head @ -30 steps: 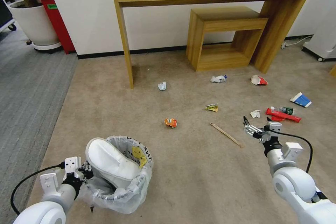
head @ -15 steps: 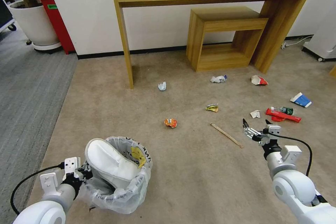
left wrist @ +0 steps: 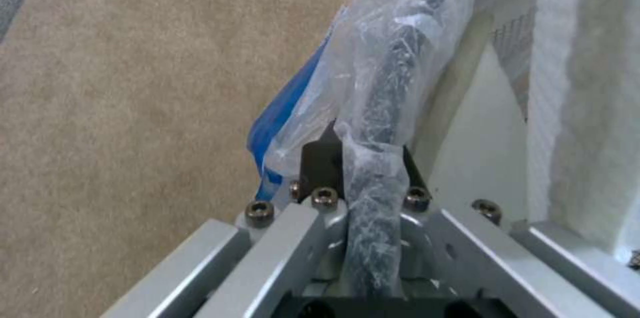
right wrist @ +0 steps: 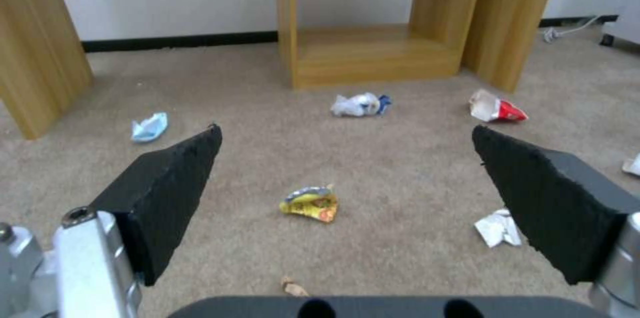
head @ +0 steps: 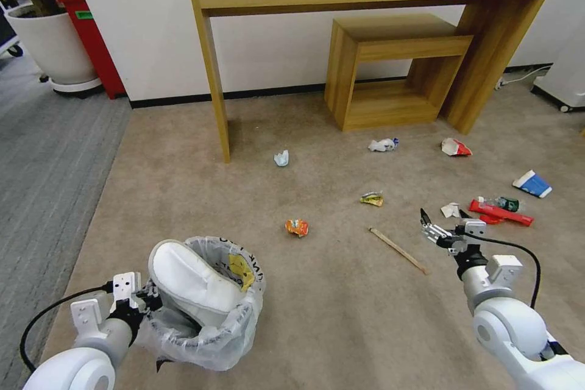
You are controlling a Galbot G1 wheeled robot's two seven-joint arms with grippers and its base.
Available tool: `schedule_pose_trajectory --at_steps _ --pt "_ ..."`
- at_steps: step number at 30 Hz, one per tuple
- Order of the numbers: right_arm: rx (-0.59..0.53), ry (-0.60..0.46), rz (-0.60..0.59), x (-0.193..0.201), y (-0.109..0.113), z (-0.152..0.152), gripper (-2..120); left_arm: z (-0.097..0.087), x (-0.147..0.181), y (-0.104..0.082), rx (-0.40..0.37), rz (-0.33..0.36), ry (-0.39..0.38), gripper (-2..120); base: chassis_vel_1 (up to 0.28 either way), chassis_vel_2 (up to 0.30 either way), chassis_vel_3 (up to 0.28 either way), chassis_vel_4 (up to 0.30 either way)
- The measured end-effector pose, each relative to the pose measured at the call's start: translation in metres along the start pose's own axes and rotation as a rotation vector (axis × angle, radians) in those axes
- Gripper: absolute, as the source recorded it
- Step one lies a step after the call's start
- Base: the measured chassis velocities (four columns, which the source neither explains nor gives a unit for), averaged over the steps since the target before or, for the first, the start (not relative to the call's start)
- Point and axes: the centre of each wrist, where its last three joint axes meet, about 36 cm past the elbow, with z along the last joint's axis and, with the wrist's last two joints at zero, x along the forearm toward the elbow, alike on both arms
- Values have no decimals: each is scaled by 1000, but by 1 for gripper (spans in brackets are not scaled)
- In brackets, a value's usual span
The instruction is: Pick up the trash bin and place the garbage on the floor into it.
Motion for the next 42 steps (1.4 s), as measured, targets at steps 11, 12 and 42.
schedule_pose_trajectory --at_steps 11,12,42 --pt "5 6 -12 -2 2 2 92 1 -2 2 4 -7 4 1 -98 102 94 -91" --pt "5 6 -12 -2 2 2 92 1 -2 2 4 -7 4 1 -140 100 139 -114" --pt "9 2 -34 -2 9 9 100 3 -1 2 5 -14 7 1 -111 110 110 -113"
